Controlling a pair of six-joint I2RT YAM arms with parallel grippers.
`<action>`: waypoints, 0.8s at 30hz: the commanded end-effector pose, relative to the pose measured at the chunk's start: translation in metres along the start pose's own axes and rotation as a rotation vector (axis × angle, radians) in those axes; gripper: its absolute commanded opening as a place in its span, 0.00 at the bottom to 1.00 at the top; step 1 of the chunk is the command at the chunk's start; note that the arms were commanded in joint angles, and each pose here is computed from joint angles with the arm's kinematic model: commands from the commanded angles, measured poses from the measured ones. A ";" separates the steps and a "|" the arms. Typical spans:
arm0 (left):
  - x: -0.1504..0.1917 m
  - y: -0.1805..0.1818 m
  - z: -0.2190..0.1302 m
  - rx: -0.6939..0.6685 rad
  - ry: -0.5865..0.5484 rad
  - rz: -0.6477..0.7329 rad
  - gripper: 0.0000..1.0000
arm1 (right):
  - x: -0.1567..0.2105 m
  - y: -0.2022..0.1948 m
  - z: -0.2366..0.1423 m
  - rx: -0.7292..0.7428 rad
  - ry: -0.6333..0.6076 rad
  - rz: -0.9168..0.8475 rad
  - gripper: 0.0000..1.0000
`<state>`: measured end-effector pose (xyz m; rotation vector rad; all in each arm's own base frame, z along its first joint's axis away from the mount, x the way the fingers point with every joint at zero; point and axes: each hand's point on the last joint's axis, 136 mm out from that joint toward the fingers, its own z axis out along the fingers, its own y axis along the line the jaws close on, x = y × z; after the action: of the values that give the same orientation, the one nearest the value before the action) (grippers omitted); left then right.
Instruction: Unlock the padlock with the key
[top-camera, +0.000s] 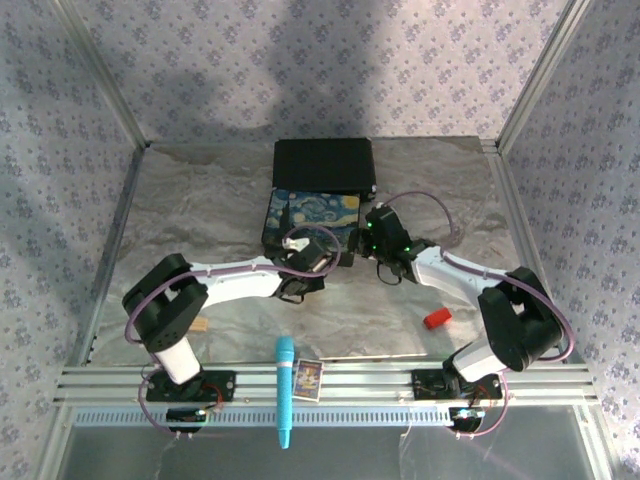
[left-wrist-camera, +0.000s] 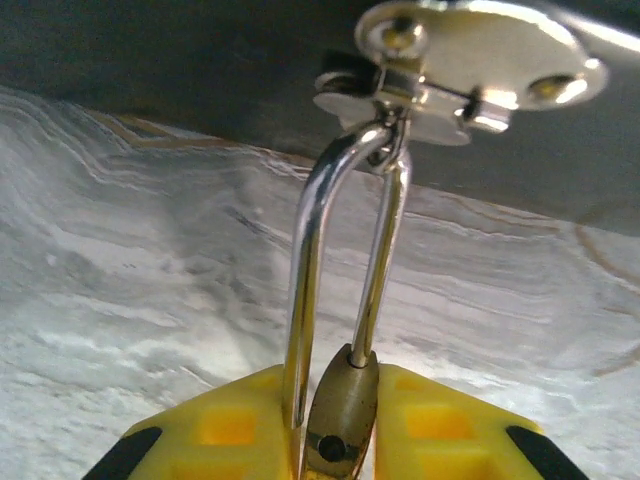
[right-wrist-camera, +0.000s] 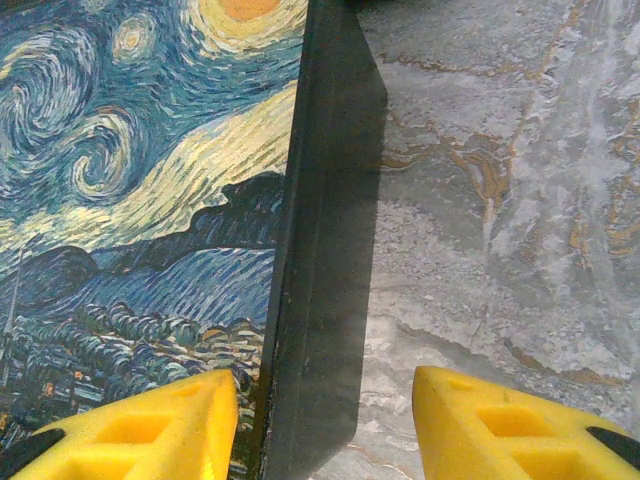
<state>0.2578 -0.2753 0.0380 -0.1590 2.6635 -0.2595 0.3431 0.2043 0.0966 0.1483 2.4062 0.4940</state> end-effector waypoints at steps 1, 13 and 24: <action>-0.005 0.038 0.001 -0.215 -0.039 0.102 0.24 | 0.043 -0.037 0.010 0.128 0.159 -0.028 0.50; -0.008 0.026 -0.010 -0.335 -0.131 0.257 0.26 | 0.044 -0.042 0.012 0.135 0.169 -0.018 0.51; 0.002 0.016 -0.005 -0.317 -0.103 0.279 0.27 | 0.047 -0.046 0.014 0.130 0.180 -0.007 0.50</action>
<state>0.2560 -0.2588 0.0379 0.0577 2.5568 0.2106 0.3456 0.2070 0.0957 0.1474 2.4145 0.5484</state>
